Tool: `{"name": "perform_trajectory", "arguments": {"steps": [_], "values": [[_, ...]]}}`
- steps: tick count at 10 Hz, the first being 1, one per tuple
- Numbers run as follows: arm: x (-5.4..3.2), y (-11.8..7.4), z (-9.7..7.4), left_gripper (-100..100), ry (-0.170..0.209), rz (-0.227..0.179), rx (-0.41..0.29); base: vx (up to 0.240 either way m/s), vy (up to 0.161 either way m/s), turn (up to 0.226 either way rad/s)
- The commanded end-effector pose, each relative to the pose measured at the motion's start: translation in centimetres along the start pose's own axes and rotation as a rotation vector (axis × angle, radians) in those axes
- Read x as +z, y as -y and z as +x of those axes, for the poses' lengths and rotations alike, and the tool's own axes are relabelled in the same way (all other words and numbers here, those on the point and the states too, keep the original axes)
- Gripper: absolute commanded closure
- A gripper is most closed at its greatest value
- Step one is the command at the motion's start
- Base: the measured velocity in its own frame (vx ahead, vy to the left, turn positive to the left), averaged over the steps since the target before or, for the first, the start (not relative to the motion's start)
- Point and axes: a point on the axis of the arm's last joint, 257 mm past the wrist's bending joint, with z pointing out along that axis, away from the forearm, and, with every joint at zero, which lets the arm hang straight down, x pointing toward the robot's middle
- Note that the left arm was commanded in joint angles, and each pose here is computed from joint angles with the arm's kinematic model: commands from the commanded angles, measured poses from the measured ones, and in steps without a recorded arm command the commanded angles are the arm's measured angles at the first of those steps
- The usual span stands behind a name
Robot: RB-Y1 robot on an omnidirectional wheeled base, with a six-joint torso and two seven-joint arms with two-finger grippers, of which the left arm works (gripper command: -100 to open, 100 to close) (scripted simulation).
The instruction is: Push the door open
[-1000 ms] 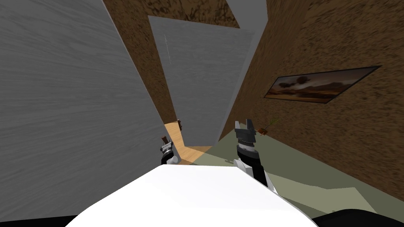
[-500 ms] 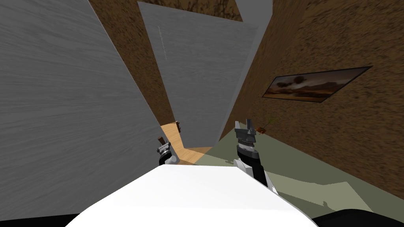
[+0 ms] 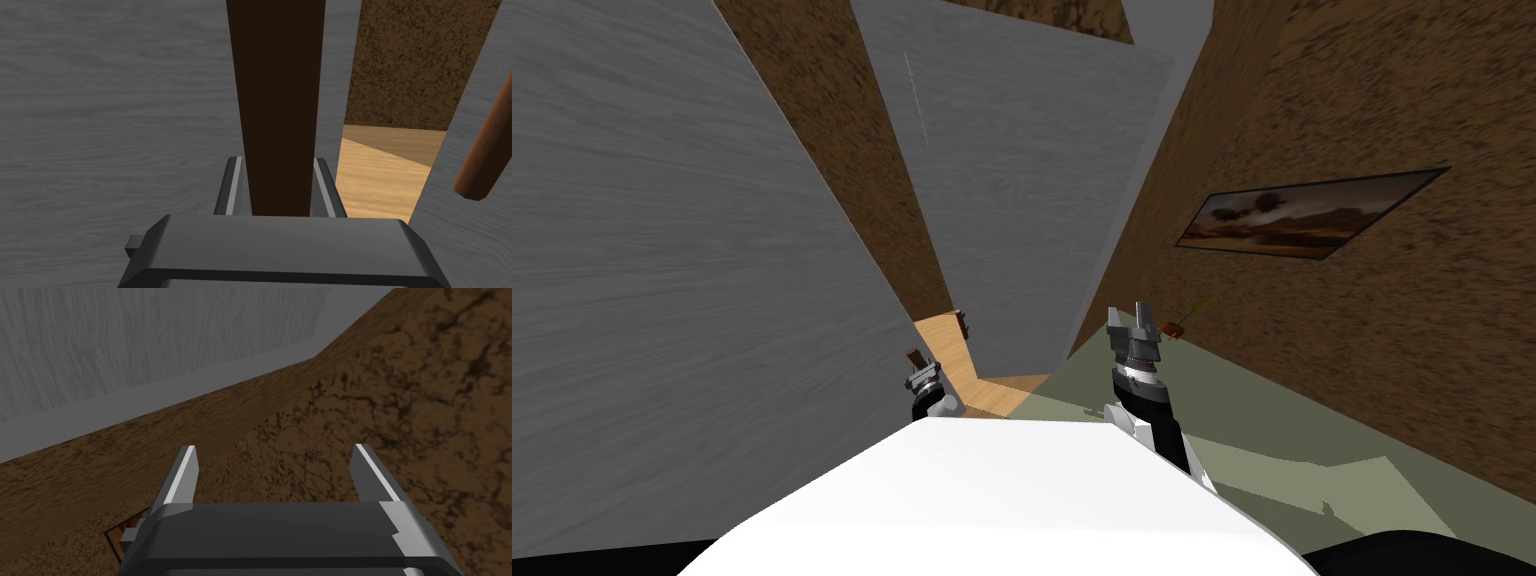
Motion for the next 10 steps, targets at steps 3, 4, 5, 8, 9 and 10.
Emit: {"name": "perform_trajectory", "arguments": {"steps": [3, 4, 5, 8, 9, 10], "values": [[0.59, 3.0, 0.5, 100, -0.013, 0.056, 0.016, 0.02, 0.014, -0.028], [0.76, 3.9, 0.4, 100, -0.011, 0.08, 0.015, 0.05, 0.021, -0.056], [0.76, 3.9, 0.4, 100, -0.011, 0.08, 0.015, 0.04, 0.027, -0.011], [0.88, 4.7, 0.4, 100, -0.01, 0.102, 0.014, 0.036, 0.022, -0.026], [0.97, 4.6, 0.6, 100, -0.014, 0.102, 0.011, 0.009, 0.009, -0.011], [0.88, 4.7, 0.4, 100, -0.01, 0.102, 0.014, 0.004, 0.0, 0.038]]}}
